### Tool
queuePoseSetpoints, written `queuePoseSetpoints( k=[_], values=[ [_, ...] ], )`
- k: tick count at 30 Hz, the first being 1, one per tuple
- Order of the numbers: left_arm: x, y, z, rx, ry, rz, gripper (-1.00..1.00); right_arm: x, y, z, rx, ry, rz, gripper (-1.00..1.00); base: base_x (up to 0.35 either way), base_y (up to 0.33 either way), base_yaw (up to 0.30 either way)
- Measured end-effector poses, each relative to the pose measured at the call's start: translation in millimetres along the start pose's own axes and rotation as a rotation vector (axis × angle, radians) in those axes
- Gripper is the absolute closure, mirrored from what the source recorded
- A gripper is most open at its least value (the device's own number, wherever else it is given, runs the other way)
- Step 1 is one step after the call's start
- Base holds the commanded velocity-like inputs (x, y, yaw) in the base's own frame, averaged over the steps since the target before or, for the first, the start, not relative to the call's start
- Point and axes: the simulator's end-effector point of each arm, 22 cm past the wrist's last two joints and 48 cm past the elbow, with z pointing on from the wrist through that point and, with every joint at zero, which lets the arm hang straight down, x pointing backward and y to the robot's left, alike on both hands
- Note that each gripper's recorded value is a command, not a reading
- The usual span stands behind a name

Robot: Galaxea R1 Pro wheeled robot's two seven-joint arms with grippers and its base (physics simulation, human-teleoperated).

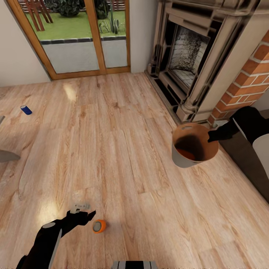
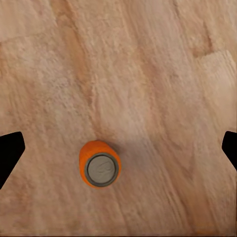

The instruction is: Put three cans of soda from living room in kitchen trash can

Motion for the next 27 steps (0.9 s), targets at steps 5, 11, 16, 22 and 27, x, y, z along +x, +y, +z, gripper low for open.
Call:
queuePoseSetpoints(
  k=[5,11,16,22,27],
  values=[
    [26,1,14.5,0.007,0.044,-0.014,-1.0,5,2,15.2,0.001,0.011,-0.003,1.0,0.0,0.0,0.0],
    [40,3,25.8,0.009,0.059,-0.024,-1.0,11,-1,31.1,0.007,0.023,-0.006,1.0,0.0,0.0,0.0],
    [43,3,27.3,0.012,0.061,-0.033,-1.0,14,-2,36.2,0.006,0.032,-0.003,1.0,0.011,0.0,0.0],
    [46,3,28.7,0.011,0.069,-0.034,-1.0,17,-4,40.9,0.018,0.043,-0.012,1.0,0.197,0.082,0.0],
    [46,3,28.7,0.012,0.068,-0.036,-1.0,17,-2,41.6,0.011,0.045,-0.008,1.0,0.216,0.153,0.0]
  ],
)
